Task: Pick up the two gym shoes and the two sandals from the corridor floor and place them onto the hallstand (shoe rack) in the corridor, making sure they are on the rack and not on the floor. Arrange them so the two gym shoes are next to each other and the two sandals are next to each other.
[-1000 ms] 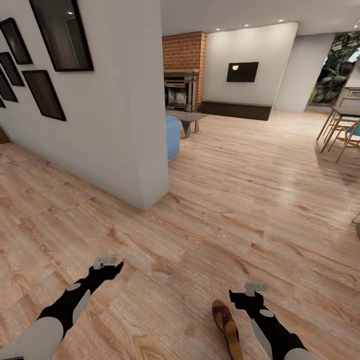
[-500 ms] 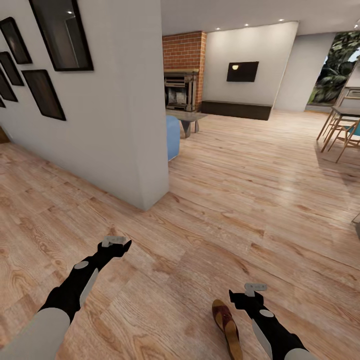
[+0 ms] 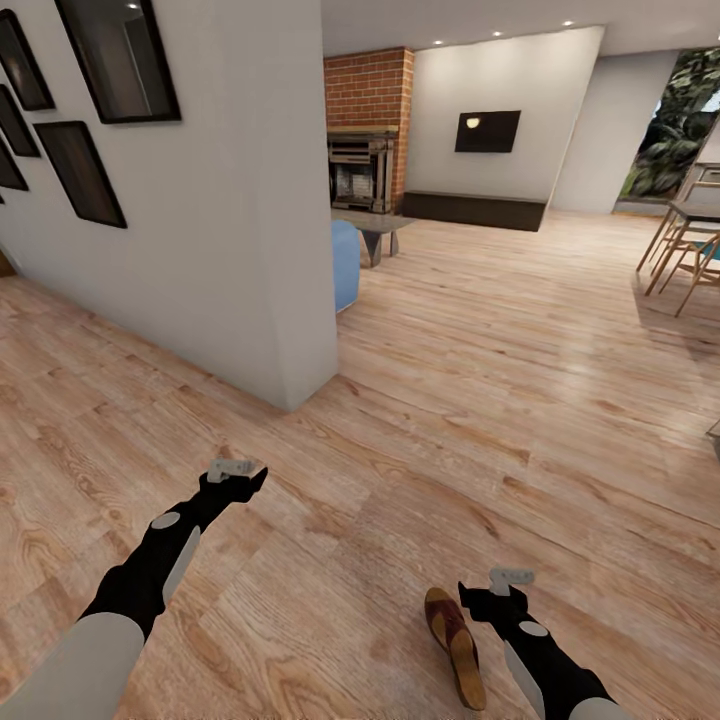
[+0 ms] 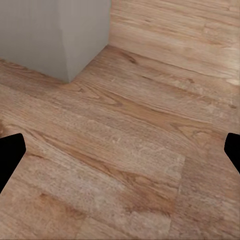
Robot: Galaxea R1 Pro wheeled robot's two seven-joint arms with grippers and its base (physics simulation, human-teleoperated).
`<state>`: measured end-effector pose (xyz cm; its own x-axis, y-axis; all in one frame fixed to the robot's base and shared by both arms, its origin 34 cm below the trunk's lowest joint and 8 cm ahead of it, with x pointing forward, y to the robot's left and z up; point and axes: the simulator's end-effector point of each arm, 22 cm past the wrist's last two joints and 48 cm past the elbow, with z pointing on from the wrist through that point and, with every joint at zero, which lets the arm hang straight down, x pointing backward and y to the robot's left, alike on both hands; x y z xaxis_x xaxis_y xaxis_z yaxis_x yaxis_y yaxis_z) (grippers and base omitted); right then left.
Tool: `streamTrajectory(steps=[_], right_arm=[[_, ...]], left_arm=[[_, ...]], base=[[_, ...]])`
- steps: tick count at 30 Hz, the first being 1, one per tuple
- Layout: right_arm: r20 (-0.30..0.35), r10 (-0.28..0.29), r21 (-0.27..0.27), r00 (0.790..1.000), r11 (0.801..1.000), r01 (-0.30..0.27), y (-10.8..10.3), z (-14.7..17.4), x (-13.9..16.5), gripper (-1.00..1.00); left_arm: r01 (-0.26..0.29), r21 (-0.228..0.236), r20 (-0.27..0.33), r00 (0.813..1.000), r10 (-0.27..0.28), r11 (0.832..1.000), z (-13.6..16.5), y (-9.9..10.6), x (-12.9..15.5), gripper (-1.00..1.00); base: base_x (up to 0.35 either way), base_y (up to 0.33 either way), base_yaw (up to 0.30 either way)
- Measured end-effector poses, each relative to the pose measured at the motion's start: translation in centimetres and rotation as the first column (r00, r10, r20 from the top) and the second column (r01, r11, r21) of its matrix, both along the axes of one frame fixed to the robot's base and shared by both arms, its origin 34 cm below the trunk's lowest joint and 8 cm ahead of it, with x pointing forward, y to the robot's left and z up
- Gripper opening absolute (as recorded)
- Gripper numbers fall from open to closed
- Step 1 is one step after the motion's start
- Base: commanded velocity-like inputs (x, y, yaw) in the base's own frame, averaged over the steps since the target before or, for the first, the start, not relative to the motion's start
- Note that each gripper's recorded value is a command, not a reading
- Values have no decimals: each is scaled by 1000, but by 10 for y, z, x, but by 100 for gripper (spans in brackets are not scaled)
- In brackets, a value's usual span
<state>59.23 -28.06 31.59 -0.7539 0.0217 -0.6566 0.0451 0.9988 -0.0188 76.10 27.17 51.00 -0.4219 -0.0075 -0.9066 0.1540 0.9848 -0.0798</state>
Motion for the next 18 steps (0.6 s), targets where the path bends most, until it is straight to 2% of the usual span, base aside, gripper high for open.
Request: streamTrajectory(steps=[11, 18], right_arm=[[-17, 1, 0, 1000, 1000, -1, 0, -33, -11, 100], [-28, 1, -1, 1000, 1000, -1, 0, -53, -18, 100]], left_arm=[[5, -1, -10, 1000, -5, 1000, -37, -1, -11, 100], [6, 3, 6, 1000, -6, 1000, -58, -1, -18, 100]], base=[[0, 0, 0], [0, 0, 0]])
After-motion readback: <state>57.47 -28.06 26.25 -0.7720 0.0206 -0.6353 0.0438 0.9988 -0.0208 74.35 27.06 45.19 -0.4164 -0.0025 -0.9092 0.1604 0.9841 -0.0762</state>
